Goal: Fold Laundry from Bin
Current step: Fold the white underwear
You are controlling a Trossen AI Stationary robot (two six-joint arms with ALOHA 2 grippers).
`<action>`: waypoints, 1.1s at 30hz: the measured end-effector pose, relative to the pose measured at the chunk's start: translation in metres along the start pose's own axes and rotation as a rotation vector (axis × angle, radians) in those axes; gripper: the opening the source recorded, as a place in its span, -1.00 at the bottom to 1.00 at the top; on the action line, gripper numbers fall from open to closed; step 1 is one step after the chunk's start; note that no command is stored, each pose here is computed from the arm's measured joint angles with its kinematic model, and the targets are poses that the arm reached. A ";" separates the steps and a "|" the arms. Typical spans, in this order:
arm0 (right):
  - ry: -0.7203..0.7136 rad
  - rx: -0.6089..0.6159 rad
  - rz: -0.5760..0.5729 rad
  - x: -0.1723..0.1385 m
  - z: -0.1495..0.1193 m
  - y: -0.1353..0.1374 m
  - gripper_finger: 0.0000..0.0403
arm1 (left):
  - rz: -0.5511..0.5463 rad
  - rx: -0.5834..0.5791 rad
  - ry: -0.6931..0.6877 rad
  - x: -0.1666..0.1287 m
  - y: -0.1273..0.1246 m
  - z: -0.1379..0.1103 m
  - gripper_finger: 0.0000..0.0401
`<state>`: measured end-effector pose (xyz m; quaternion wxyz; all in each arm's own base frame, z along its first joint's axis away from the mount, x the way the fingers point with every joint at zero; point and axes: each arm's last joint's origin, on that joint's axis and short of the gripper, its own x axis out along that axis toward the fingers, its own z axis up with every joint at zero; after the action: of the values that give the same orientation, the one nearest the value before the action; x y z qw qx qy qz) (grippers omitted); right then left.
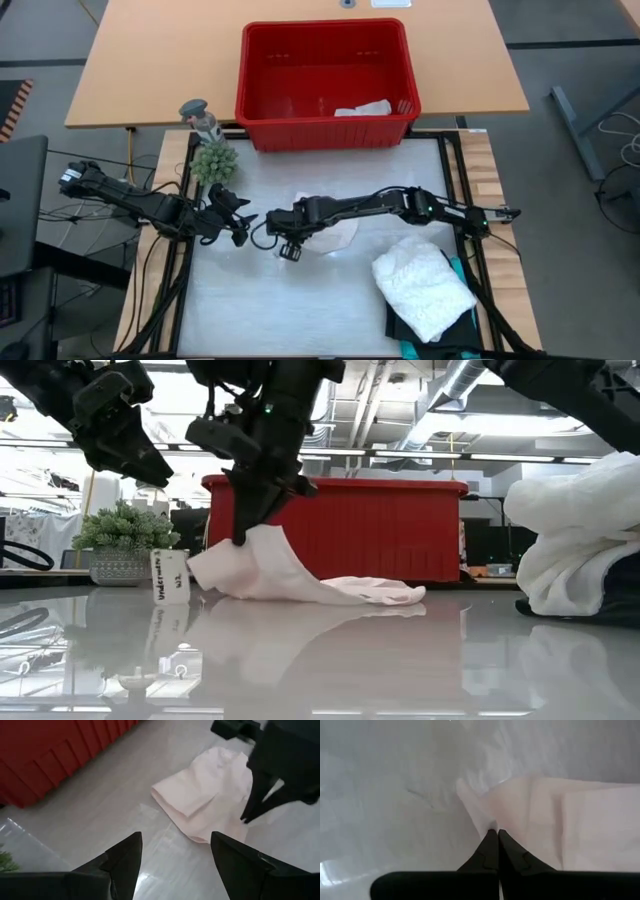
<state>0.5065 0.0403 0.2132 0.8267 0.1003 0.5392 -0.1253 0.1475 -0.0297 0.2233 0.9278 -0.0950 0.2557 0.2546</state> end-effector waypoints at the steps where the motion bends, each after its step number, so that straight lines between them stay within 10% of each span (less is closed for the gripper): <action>1: -0.003 0.011 0.000 -0.001 0.001 -0.001 -0.91 | 0.001 0.002 0.002 0.000 0.000 0.000 0.13; 33: 0.023 0.191 -0.066 -0.011 0.026 -0.096 -0.90 | 0.022 0.023 0.035 0.000 0.003 -0.004 0.13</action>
<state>0.4945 -0.0571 0.2301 0.8026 0.1624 0.5371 -0.2022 0.1443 -0.0286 0.2198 0.9213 -0.0858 0.2758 0.2603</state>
